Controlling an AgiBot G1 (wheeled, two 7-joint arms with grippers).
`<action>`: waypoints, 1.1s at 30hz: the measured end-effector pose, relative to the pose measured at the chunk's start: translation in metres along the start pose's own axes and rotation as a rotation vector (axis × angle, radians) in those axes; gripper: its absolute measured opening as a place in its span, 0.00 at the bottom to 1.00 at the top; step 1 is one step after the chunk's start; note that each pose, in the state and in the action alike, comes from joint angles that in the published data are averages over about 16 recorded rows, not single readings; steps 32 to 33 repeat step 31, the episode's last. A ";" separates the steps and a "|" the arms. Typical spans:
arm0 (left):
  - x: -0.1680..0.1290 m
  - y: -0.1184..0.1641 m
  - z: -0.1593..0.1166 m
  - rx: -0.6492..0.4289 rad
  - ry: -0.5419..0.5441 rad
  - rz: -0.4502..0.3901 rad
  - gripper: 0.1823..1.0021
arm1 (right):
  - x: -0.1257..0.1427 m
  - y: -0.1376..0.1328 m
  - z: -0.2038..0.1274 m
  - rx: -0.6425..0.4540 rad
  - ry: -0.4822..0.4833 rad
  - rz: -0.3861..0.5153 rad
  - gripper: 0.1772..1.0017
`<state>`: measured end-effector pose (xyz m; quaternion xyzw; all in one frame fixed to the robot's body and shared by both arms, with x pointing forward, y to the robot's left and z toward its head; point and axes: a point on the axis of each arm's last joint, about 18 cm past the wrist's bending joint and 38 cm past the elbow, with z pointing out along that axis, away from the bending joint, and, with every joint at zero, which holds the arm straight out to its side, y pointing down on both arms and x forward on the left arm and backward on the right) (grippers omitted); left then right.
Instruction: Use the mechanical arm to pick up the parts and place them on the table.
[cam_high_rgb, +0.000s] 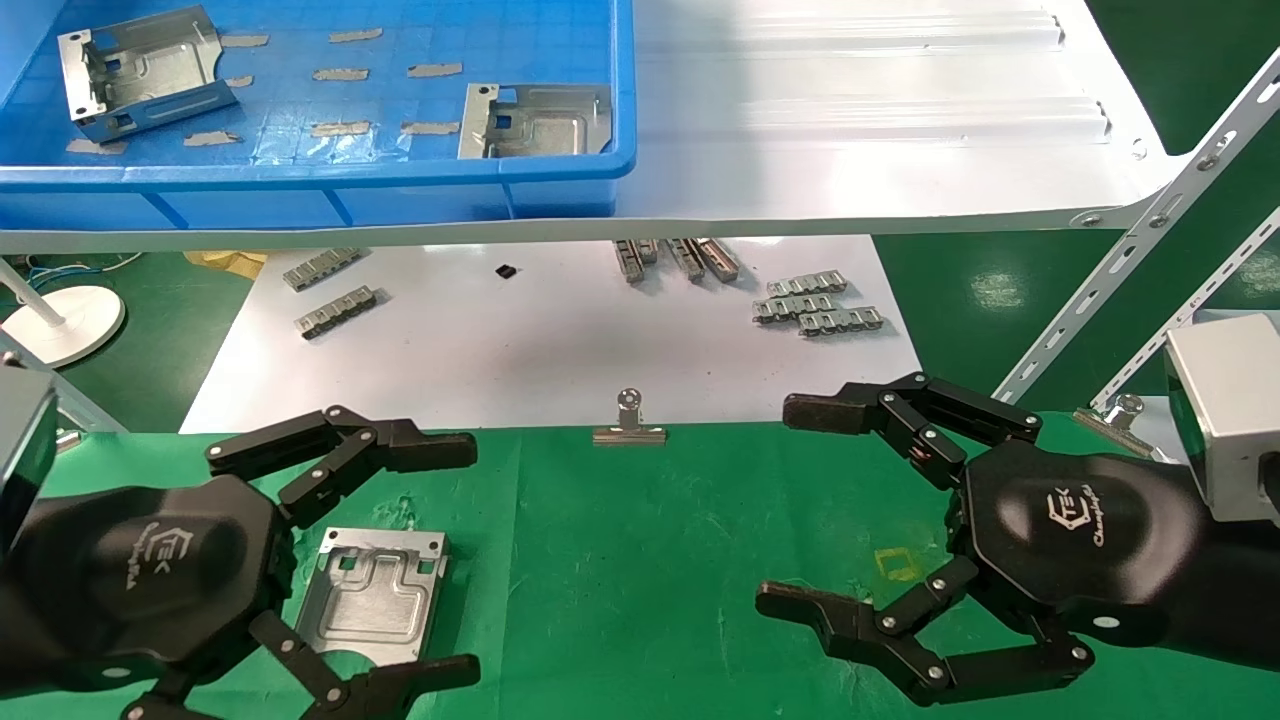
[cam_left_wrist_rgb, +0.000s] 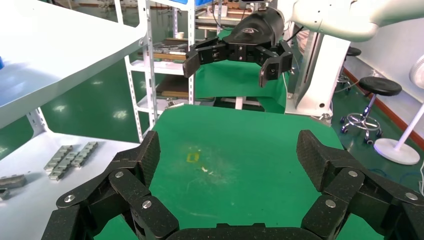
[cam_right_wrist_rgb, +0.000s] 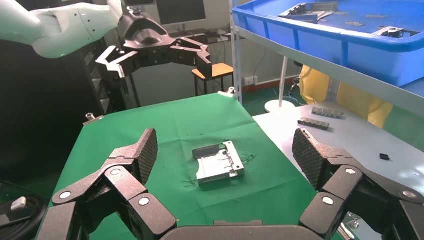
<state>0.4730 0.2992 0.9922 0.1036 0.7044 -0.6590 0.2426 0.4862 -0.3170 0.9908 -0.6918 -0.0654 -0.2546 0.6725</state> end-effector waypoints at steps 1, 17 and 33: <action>0.000 0.000 0.000 0.000 0.000 0.000 1.00 | 0.000 0.000 0.000 0.000 0.000 0.000 1.00; -0.002 0.001 0.000 -0.002 -0.004 -0.001 1.00 | 0.000 0.000 0.000 0.000 0.000 0.000 1.00; -0.002 0.002 0.000 -0.002 -0.005 -0.001 1.00 | 0.000 0.000 0.000 0.000 0.000 0.000 1.00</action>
